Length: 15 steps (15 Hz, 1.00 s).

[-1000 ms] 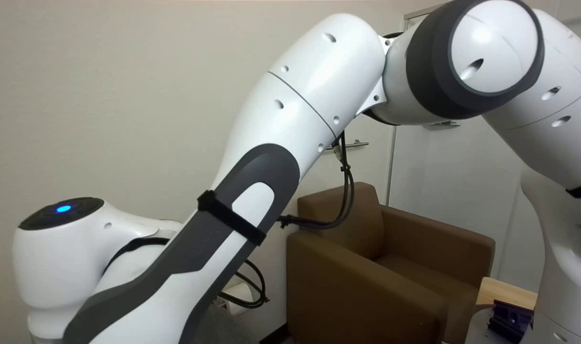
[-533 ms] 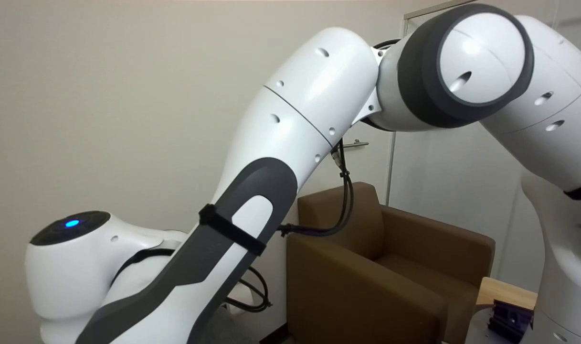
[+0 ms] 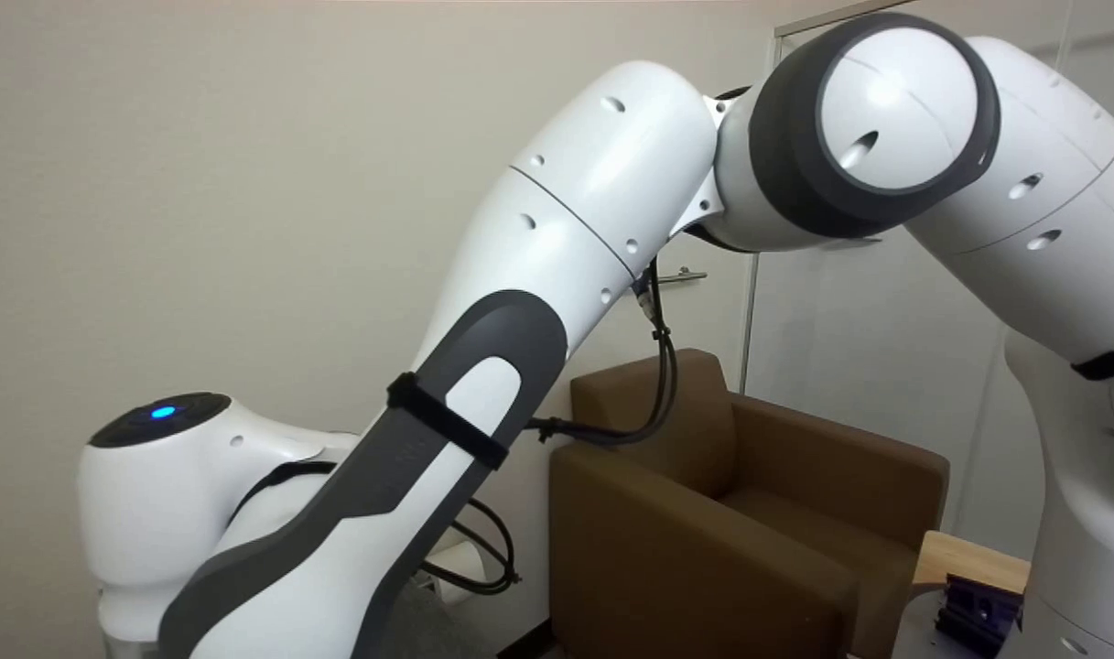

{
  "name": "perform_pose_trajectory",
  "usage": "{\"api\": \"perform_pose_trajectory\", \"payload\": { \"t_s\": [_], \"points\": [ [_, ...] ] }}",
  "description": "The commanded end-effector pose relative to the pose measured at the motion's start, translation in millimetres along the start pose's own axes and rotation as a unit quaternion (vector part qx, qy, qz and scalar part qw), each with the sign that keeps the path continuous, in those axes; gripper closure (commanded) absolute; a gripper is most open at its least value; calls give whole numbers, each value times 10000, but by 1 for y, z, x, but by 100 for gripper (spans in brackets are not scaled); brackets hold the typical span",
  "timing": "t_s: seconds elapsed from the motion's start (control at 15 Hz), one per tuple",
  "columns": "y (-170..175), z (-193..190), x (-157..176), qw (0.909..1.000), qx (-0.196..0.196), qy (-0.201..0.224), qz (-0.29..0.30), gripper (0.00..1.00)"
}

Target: Put the gray towel on the armrest of the chair

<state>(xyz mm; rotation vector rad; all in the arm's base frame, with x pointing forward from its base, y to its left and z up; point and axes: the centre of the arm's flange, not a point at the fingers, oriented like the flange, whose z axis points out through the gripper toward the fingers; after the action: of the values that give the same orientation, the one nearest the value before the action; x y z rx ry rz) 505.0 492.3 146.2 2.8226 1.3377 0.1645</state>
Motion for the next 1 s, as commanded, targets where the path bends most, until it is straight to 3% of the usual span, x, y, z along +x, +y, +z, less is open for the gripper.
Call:
{"api": "perform_pose_trajectory", "payload": {
  "t_s": [0.0,0.2,0.93],
  "points": [
    [8,0,-13,9993,362,16,-84,91],
    [14,-15,-12,9986,518,28,-46,89],
    [40,-133,-9,9998,143,-102,119,91]
  ]
}}
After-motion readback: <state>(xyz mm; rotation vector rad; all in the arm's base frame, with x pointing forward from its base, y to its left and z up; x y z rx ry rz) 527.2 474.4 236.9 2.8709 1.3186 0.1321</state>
